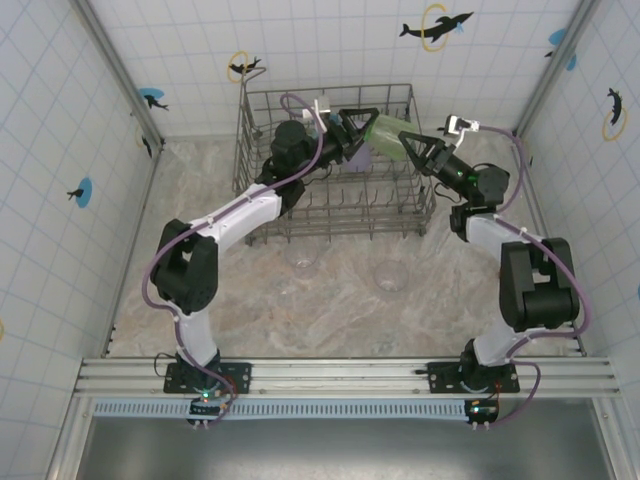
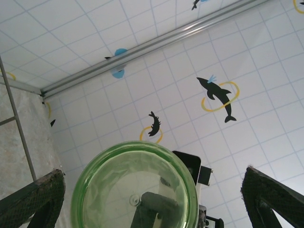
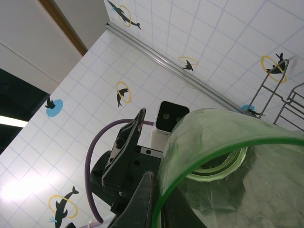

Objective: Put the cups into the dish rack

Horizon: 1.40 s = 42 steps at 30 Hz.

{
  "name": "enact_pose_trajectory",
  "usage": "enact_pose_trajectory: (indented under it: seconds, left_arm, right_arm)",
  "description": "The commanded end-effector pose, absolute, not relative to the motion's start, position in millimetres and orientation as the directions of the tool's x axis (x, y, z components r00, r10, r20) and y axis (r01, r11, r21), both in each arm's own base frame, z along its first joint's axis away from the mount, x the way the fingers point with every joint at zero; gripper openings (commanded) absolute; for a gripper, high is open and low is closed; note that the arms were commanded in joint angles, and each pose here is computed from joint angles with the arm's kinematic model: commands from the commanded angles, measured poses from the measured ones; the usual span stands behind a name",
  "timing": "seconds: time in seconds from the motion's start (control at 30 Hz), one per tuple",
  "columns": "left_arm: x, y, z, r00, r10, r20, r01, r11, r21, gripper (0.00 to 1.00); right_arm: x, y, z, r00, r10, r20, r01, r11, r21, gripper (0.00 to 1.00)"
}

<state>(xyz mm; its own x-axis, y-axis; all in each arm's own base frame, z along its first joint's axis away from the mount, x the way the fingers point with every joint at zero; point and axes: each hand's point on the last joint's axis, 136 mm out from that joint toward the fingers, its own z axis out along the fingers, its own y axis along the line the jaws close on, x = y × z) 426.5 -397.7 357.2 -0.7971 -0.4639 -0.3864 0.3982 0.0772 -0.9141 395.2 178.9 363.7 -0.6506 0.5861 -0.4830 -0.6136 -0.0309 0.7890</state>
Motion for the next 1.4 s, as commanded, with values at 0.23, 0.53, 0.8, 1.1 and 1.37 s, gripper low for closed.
enact_pose_trajectory:
  seconds: [0.23,0.53,0.8,1.1,1.37]
  left_arm:
    - [431.9,-422.9,351.1,-0.795,-0.465,-0.389,0.411,0.059,-0.910,0.98]
    - [441.9,-432.3,349.7,-0.783,-0.479,-0.397,0.429,0.047,-0.902,0.75]
    - [445.9,-443.9,350.9,-0.756,-0.476,-0.449,0.492,0.039,-0.870,0.22]
    - [474.5,-454.2,350.8,-0.673,-0.494,-0.550,0.552,0.158,-0.819,0.00]
    - [515.6,-453.1,356.9,-0.442,-0.531,-0.723,0.647,0.369,-0.667,0.00]
  right_arm:
    - [390.5,175.9,373.7,-0.635,0.605,-0.481,-0.652,-0.084,0.754,0.00]
    - [398.0,175.3,365.8,-0.648,0.594,-0.476,-0.634,-0.074,0.770,0.00]
    - [409.9,178.1,357.0,-0.666,0.586,-0.462,-0.612,-0.074,0.788,0.00]
    - [430.3,168.3,341.0,-0.645,0.585,-0.491,-0.593,0.021,0.805,0.36]
    - [442.1,136.6,321.6,-0.576,0.610,-0.543,-0.545,0.208,0.812,0.54]
